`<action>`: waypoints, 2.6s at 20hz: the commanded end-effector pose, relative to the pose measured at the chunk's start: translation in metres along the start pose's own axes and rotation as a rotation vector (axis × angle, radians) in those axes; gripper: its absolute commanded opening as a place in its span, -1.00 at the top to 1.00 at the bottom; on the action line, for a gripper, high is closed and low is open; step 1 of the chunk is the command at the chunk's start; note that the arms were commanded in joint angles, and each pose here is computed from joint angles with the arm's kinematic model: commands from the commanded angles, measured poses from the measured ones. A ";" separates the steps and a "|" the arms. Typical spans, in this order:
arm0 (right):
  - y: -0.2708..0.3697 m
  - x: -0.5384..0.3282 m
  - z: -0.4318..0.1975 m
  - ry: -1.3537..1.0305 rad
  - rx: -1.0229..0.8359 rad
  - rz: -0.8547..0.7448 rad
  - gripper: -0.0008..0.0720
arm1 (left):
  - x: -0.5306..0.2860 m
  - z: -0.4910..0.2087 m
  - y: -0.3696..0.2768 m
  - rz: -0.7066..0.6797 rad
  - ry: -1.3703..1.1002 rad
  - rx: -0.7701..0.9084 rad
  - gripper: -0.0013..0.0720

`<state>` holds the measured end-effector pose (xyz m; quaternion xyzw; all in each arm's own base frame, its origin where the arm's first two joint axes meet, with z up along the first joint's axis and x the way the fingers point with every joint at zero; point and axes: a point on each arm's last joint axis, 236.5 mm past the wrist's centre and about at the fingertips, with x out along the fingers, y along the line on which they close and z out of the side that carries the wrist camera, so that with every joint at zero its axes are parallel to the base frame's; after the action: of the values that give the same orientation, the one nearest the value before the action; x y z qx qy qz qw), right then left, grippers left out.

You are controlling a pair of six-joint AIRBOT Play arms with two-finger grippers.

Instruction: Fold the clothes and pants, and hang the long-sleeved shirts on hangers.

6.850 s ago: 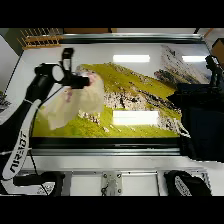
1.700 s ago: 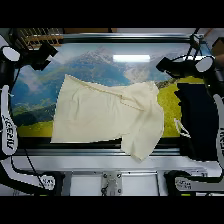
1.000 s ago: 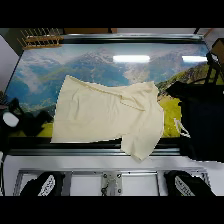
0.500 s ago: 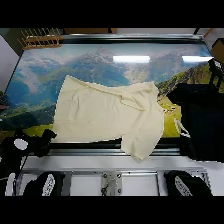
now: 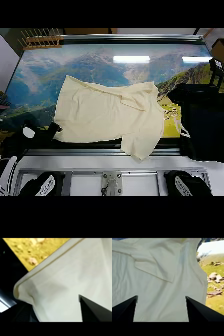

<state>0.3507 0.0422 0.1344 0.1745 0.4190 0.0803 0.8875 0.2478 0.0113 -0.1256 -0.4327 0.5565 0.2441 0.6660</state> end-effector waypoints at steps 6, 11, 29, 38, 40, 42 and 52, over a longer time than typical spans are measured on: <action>-0.094 -0.001 -0.057 0.171 0.163 -0.199 -0.80 | -0.035 0.032 -0.047 -0.076 -0.128 0.147 0.95; -0.150 0.054 -0.181 0.418 0.430 -0.222 -0.80 | -0.066 0.035 -0.060 -0.146 -0.207 0.214 0.95; -0.046 0.138 -0.235 0.600 0.296 0.112 0.59 | -0.077 0.036 -0.065 -0.172 -0.234 0.220 0.95; 0.013 0.046 -0.006 0.122 -0.116 0.156 0.95 | -0.245 0.082 -0.165 -0.447 -0.554 0.350 0.95; 0.057 -0.030 0.073 -0.133 -0.246 0.175 0.94 | -0.348 0.073 -0.195 -0.606 -0.729 0.402 0.95; 0.097 -0.114 0.121 -0.367 -0.354 0.183 0.94 | -0.455 0.044 -0.206 -0.786 -0.910 0.450 0.95; 0.172 -0.356 0.118 -1.012 -0.499 0.162 0.94 | -0.654 -0.077 -0.135 -1.173 -1.271 0.529 0.95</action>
<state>0.2554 0.0721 0.4945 0.0088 -0.0502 0.1661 0.9848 0.1803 -0.0155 0.5161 -0.2702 -0.1488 -0.0637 0.9491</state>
